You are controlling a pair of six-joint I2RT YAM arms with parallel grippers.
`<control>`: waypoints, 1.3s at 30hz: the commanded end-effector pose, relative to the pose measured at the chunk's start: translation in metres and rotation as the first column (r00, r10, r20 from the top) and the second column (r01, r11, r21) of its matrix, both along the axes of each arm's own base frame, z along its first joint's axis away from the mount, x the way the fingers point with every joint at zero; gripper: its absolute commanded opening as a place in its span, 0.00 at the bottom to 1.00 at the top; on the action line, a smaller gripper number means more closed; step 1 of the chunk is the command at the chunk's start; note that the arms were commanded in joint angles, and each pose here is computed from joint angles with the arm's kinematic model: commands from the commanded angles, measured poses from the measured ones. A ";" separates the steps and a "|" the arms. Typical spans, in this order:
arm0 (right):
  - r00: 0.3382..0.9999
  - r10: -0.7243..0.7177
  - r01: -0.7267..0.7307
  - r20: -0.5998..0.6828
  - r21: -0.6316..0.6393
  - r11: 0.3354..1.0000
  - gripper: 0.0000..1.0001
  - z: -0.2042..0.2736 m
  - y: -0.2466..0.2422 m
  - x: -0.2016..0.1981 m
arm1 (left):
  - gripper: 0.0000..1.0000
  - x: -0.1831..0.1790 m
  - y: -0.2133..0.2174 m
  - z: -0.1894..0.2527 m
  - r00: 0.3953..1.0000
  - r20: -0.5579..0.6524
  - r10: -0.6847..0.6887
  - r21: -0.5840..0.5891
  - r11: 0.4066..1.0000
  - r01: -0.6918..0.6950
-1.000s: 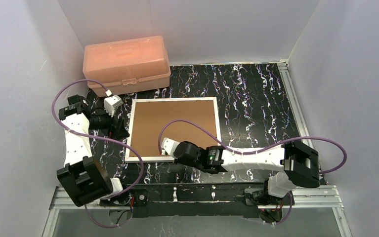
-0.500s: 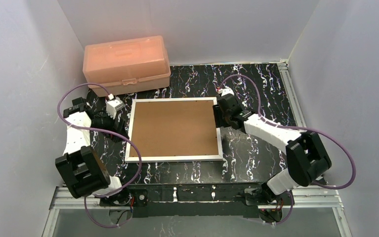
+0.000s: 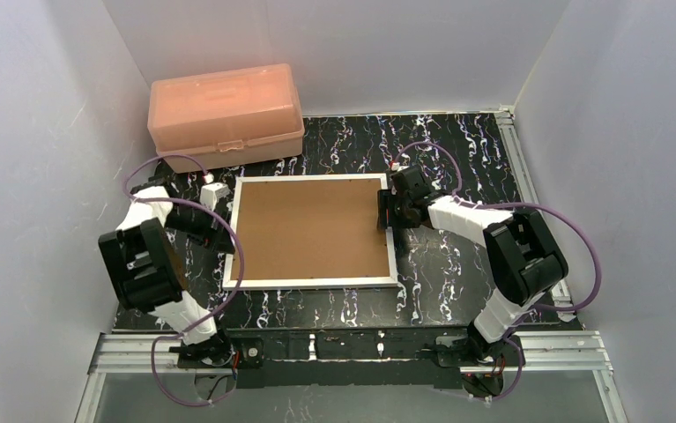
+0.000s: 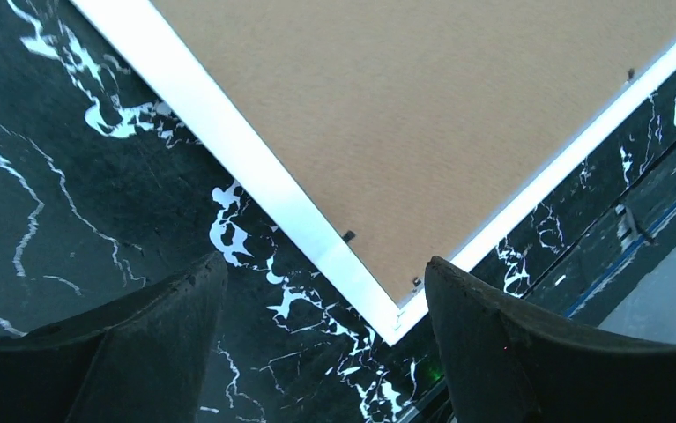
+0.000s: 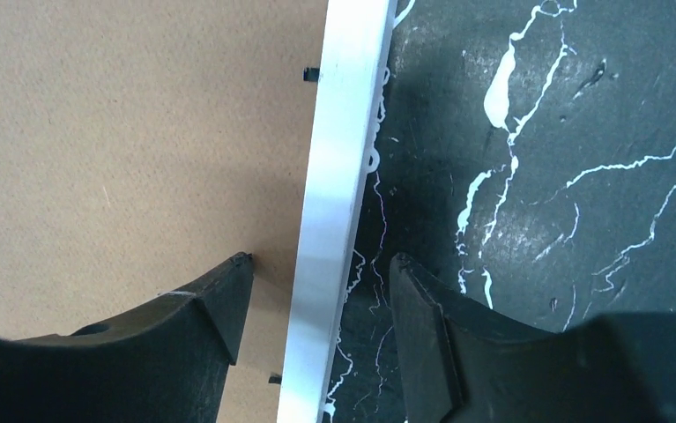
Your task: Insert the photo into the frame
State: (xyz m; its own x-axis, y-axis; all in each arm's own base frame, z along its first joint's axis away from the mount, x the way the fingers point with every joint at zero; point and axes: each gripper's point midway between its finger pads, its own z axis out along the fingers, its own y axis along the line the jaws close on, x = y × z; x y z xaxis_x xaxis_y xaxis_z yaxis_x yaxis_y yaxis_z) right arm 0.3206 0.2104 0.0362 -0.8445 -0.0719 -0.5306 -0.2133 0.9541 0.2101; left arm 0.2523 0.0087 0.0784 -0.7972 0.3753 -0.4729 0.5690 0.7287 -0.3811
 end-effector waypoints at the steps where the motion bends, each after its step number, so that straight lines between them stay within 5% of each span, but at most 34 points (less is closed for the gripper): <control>1: 1.000 -0.018 0.019 -0.018 0.043 0.999 0.67 -0.007 0.005 0.002 | 0.79 0.009 0.008 -0.015 0.987 -0.099 0.126 0.018 0.992 -0.125; 15: 0.994 -0.051 0.066 -0.099 0.158 0.985 0.76 -0.023 0.017 -0.016 | 0.74 0.034 -0.001 -0.050 0.950 -0.233 0.206 0.006 0.977 -0.211; 21: 0.986 -0.074 0.109 -0.148 0.243 0.964 0.79 -0.027 0.025 -0.030 | 0.55 0.036 -0.017 -0.049 0.942 -0.273 0.194 -0.065 0.974 -0.219; 26: 0.981 -0.077 0.130 -0.179 0.304 0.944 0.79 -0.032 0.031 -0.039 | 0.21 0.038 -0.034 -0.031 0.942 -0.290 0.169 -0.134 0.967 -0.215; 39: 0.979 -0.046 0.121 -0.200 0.379 0.917 0.86 -0.028 0.045 -0.041 | 0.13 0.046 -0.079 0.085 0.989 -0.084 0.119 -0.224 0.965 -0.135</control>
State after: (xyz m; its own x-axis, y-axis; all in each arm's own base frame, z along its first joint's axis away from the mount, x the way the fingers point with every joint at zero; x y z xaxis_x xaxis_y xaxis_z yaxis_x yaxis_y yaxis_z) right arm 0.3278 0.2362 0.0403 -0.8164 0.2402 -0.5251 -0.0918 0.8438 0.5287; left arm 0.3126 -0.0035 0.0868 -0.9131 0.1806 -0.3656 0.3386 0.8354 -0.4330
